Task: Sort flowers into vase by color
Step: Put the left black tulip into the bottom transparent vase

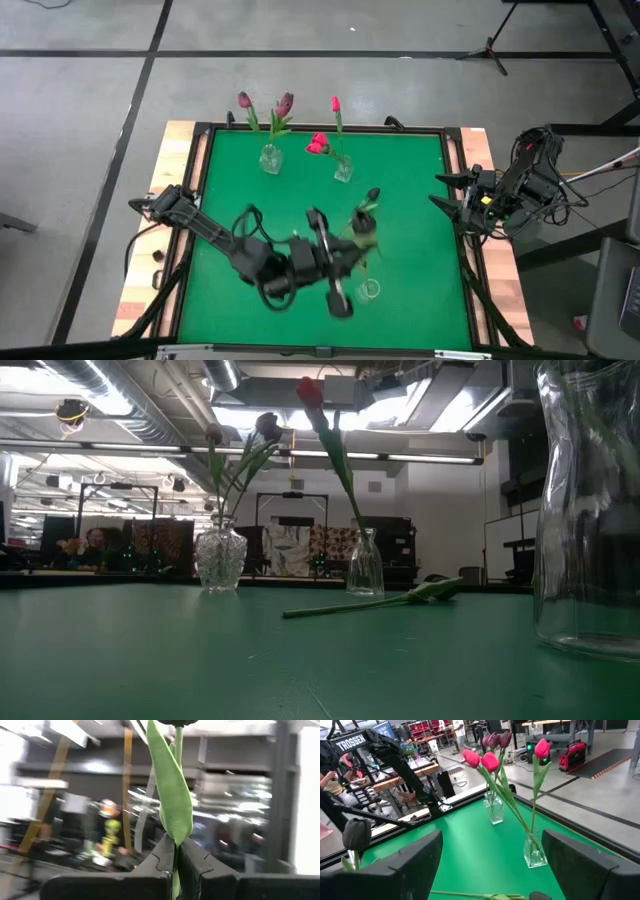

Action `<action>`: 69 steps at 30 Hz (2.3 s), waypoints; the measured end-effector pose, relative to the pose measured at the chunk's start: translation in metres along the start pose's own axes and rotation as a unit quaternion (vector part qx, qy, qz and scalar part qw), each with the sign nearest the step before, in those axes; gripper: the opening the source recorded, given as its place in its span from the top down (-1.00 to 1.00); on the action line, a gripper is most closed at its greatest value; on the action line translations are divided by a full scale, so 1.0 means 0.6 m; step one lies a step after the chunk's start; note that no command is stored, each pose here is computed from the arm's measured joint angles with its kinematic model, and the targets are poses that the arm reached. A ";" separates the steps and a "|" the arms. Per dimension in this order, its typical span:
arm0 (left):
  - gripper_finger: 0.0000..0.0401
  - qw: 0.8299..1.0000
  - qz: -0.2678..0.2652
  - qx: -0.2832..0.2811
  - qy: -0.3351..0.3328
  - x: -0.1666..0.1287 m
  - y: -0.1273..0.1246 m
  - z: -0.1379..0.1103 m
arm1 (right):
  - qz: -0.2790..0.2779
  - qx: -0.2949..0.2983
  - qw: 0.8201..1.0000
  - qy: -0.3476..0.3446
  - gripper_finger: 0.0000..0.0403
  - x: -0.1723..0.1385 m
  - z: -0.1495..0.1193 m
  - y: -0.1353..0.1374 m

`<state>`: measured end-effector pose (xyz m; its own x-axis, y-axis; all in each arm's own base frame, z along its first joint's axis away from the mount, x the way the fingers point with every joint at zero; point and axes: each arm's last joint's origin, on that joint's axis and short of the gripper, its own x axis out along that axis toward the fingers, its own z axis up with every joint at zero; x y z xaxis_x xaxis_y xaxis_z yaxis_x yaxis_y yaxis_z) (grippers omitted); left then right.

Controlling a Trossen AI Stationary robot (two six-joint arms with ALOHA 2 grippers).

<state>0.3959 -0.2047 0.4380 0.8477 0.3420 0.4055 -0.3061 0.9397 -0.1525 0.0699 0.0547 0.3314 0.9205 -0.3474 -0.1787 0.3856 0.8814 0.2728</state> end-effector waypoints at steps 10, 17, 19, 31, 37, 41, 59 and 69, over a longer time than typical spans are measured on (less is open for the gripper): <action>0.98 0.997 -0.010 0.008 0.073 -0.008 -0.023 -0.062 | 0.012 0.000 1.000 0.016 -0.69 0.000 -0.002 0.001; 0.98 0.996 -0.022 -0.002 0.091 -0.028 -0.043 -0.065 | 0.010 0.010 1.000 0.014 -0.69 0.000 -0.001 0.001; 0.98 0.995 -0.018 0.006 0.100 -0.035 -0.048 -0.067 | 0.009 0.022 1.000 0.014 -0.69 0.000 -0.002 0.002; 0.98 0.992 0.011 0.006 0.125 -0.043 -0.055 -0.088 | 0.008 0.049 0.999 0.014 -0.69 0.000 -0.002 0.002; 0.98 0.990 0.046 0.010 0.130 -0.036 -0.050 -0.111 | 0.008 0.043 0.999 0.015 -0.69 0.000 -0.002 0.001; 0.98 0.988 0.070 0.014 0.139 -0.020 -0.040 -0.157 | 0.007 0.039 0.999 0.016 -0.69 0.000 -0.003 0.000; 0.98 0.980 0.095 0.013 0.172 -0.008 -0.024 -0.206 | 0.007 0.041 0.999 0.017 -0.69 0.000 -0.003 0.000; 0.98 0.976 0.115 0.012 0.182 -0.037 -0.036 -0.225 | 0.007 0.046 0.999 0.017 -0.69 0.000 -0.004 0.000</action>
<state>0.4421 -0.2331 0.3107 0.8515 0.5242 0.0143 -0.5137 0.8392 -0.1784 0.0698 0.0551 0.3294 0.9236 -0.3232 -0.2064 0.3788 0.8525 0.3603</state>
